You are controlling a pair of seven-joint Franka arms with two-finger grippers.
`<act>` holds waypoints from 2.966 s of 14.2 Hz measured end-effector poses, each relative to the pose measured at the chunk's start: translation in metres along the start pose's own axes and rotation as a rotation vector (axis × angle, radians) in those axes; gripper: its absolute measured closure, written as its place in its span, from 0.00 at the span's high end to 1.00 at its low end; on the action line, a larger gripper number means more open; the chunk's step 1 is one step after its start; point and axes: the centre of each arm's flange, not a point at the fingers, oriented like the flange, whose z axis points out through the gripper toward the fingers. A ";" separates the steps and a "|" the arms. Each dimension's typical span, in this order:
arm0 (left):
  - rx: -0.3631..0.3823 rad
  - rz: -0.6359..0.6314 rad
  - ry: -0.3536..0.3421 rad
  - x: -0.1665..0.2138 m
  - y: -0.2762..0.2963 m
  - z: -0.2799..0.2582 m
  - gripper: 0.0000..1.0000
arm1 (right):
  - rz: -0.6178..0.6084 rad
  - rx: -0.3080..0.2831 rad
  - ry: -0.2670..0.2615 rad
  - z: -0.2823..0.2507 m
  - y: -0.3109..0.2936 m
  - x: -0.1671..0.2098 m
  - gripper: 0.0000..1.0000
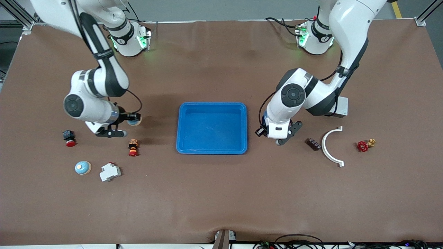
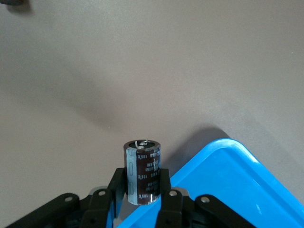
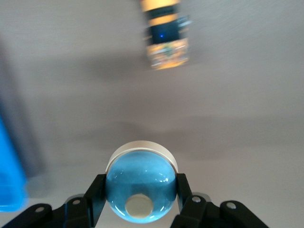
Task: Place electrolytic capacitor and blue bell in tray
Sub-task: 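Carry the capacitor with the left gripper while the right gripper carries the bell, then open the left gripper over the tray while the right gripper lowers the bell, then move the left gripper to another capacitor while the right gripper releases the bell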
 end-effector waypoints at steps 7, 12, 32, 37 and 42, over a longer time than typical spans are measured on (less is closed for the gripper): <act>-0.003 -0.001 -0.005 0.000 0.001 0.005 0.34 | 0.196 0.036 0.061 0.012 -0.133 -0.049 0.63; -0.037 -0.050 -0.011 -0.016 0.012 0.011 0.34 | 0.264 0.049 0.102 0.023 -0.192 -0.060 0.63; 0.114 -0.073 0.076 -0.064 0.024 -0.004 1.00 | 0.281 0.005 0.104 0.089 -0.217 -0.042 0.63; 0.146 -0.015 0.136 0.020 -0.016 -0.046 1.00 | 0.279 0.002 0.102 0.093 -0.218 -0.043 0.63; 0.178 -0.008 0.122 0.075 -0.048 -0.043 1.00 | 0.279 0.000 0.100 0.094 -0.219 -0.042 0.82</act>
